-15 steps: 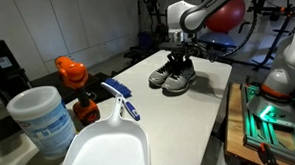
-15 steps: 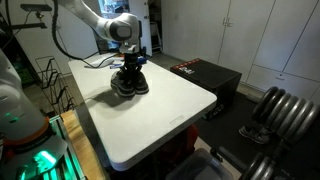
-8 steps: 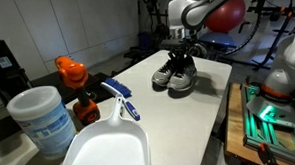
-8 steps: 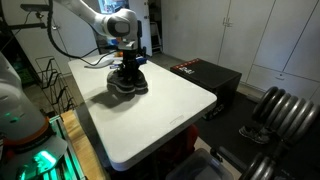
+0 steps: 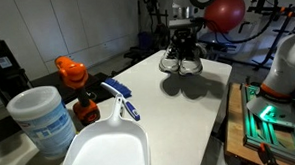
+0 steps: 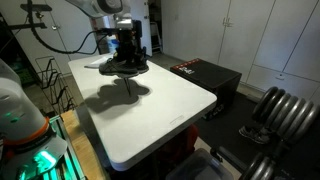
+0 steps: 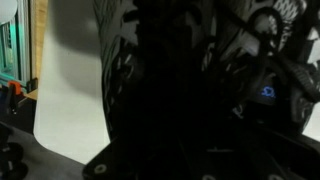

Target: Turn the pair of shoes

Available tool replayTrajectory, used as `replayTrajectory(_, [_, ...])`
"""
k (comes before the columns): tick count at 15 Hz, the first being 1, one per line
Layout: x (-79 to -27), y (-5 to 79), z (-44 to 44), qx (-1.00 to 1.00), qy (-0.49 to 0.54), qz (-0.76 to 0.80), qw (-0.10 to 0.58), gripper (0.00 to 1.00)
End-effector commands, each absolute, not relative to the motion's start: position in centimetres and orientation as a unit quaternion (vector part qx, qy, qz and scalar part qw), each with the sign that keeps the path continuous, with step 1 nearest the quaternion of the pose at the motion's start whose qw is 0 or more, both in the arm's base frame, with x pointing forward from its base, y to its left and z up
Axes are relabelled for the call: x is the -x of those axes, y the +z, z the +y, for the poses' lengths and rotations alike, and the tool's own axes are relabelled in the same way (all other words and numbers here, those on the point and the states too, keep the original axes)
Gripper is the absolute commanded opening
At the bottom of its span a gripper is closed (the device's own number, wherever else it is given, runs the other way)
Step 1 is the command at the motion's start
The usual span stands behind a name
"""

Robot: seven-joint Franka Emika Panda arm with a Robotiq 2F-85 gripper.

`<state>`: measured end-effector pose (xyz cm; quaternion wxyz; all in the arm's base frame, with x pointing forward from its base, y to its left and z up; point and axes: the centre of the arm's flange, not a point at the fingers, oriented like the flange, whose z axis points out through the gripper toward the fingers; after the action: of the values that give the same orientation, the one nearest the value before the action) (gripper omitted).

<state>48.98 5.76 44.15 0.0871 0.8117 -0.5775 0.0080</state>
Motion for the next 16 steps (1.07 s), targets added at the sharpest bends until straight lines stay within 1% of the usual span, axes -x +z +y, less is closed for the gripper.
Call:
replayTrajectory(1, [-49.1, 44.7, 6.0, -0.826, 0.011, -0.556, 0.089, 0.05])
replayTrajectory(2, [-49.1, 45.0, 6.1, -0.829, 0.012, -0.551, 0.088, 0.19])
replayTrajectory(12, [-49.2, 43.9, 6.0, -0.828, 0.004, -0.553, 0.095, 0.19])
replayTrajectory(13, [-49.2, 43.9, 6.0, -0.828, 0.004, -0.553, 0.095, 0.05])
replayTrajectory(14, [-49.0, 44.4, 6.3, -0.845, 0.039, -0.526, 0.089, 0.05])
replayTrajectory(16, [-48.8, 45.2, 6.7, -0.864, 0.078, -0.488, 0.099, 0.05])
